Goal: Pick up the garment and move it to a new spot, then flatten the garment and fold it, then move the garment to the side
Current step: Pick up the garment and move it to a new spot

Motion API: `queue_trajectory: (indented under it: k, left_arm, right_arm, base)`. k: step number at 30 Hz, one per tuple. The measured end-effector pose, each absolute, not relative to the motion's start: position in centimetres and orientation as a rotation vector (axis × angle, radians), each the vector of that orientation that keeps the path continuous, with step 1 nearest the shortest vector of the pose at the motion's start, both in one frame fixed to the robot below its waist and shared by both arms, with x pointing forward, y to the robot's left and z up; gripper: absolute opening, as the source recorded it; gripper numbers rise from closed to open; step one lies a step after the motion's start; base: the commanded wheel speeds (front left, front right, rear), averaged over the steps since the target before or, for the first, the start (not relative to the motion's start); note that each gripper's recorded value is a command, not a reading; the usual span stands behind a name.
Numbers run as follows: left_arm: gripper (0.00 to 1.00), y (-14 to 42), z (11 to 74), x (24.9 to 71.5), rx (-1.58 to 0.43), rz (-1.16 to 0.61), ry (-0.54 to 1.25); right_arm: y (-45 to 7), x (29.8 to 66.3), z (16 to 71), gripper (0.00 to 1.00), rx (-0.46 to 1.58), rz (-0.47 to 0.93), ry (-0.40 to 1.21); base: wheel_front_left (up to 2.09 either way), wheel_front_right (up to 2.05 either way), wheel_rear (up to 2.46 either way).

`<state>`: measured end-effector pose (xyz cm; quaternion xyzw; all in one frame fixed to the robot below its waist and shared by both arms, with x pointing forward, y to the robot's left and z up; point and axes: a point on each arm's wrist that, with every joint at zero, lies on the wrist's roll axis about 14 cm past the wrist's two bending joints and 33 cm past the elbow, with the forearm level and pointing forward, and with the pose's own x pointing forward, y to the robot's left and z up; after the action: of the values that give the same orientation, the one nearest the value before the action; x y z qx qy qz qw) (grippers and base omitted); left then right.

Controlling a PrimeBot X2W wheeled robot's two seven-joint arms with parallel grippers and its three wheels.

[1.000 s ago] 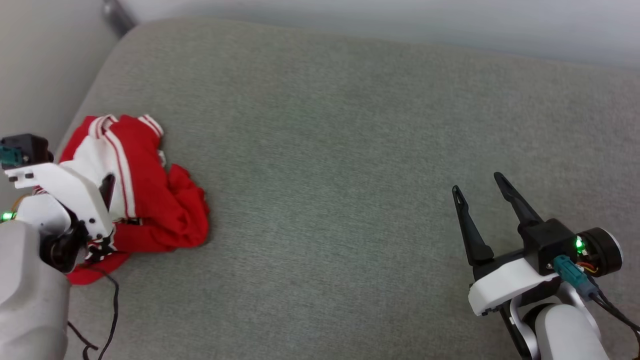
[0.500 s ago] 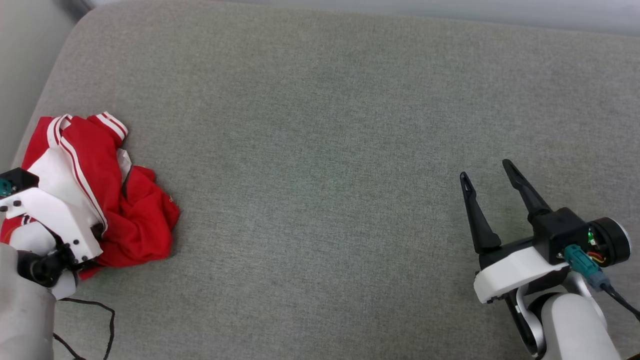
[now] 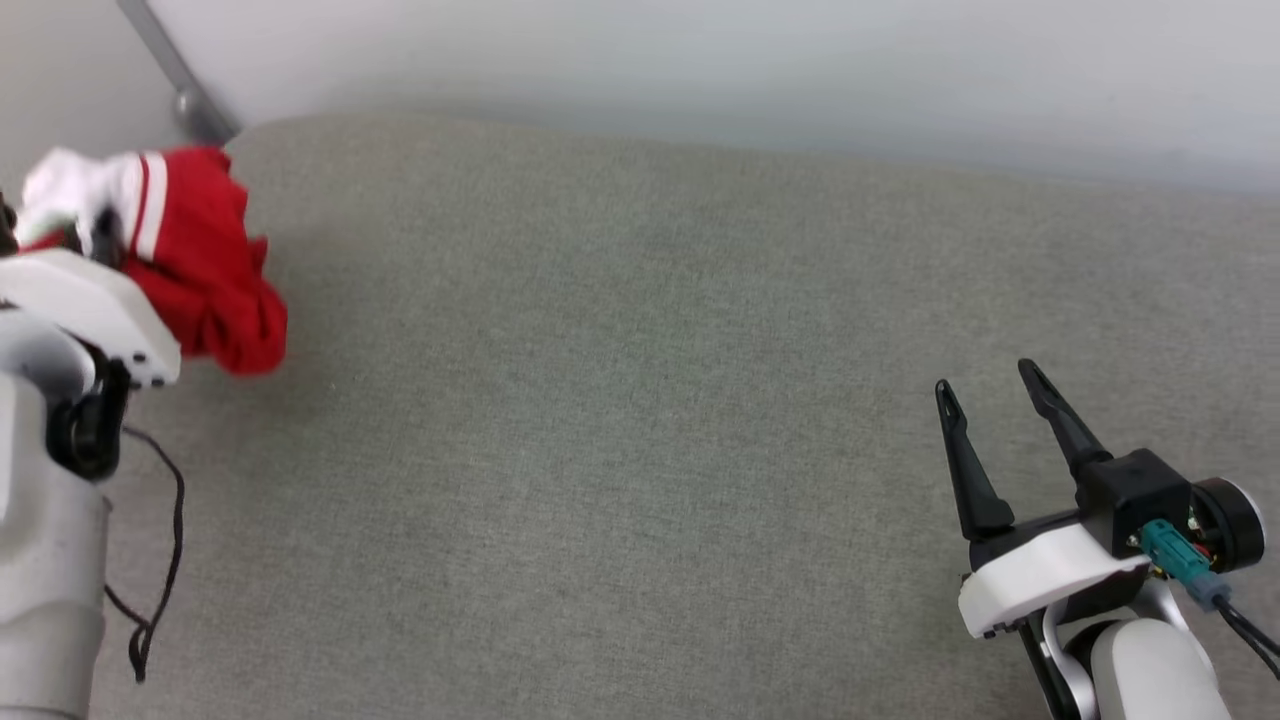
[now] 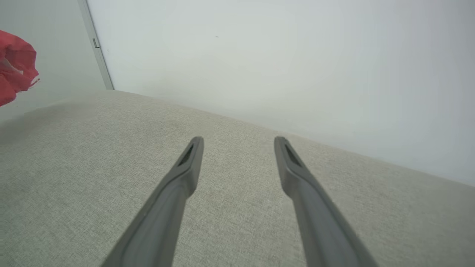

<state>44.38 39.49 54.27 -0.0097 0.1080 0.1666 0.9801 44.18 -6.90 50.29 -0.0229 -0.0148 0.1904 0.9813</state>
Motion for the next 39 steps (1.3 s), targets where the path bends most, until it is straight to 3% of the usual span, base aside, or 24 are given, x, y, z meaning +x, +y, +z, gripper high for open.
queue_trajectory:
  k: [5, 10, 15, 22, 23, 24, 25, 26, 33, 39]
  left_arm:
    - [0.0, 34.0, 61.2, 47.4, 0.054, 0.2, -0.051]
    - [0.0, 24.0, 62.9, 49.7, 0.012, -0.025, -0.161]
    - [0.0, 12.3, 60.3, 49.8, -0.087, -0.282, -0.128]
    - [0.0, -0.6, 50.8, 45.0, -0.161, -0.591, 0.14]
    - [0.27, -3.3, 46.9, 42.1, -0.168, -0.669, 0.253]
    - [0.44, -3.8, 45.6, 41.2, -0.171, -0.687, 0.294]
    - [0.91, -4.1, 44.6, 40.4, -0.171, -0.7, 0.323]
    - [1.0, -4.3, 43.8, 39.6, -0.167, -0.711, 0.345]
    - [1.0, -2.9, 48.0, 40.6, -0.188, -0.64, 0.119]
    - [1.0, 3.4, 53.5, 42.7, -0.174, -0.429, -0.079]
  right_arm:
    - [-8.7, 42.8, 51.6, 1.0, -0.046, 0.335, -0.053]
    - [-12.1, 41.1, 52.1, 1.0, -0.04, 0.244, -0.053]
    - [-16.0, 39.2, 52.4, 1.0, -0.049, 0.132, -0.046]
    - [-20.3, 36.4, 51.9, 1.0, -0.042, 0.001, -0.013]
    - [-21.4, 35.7, 51.6, 1.0, -0.037, -0.034, -0.003]
    - [-21.7, 35.5, 51.5, 1.0, -0.037, -0.042, 0.001]
    - [-21.8, 35.4, 51.3, 1.0, -0.037, -0.048, 0.008]
    - [-22.0, 35.3, 51.1, 1.0, -0.036, -0.052, 0.013]
    - [-21.2, 36.1, 51.5, 1.0, -0.029, -0.026, -0.004]
    - [-19.4, 36.7, 52.1, 1.0, -0.029, 0.03, -0.018]
  base:
    - [0.0, 0.0, 0.0]
    - [0.0, 0.0, 0.0]
    - [0.0, 0.0, 0.0]
    - [0.0, 0.0, 0.0]
    - [0.0, 0.0, 0.0]
    - [0.0, 0.0, 0.0]
    - [0.0, 0.0, 0.0]
    - [0.0, 0.0, 0.0]
    - [0.0, 0.0, 0.0]
    - [0.0, 0.0, 0.0]
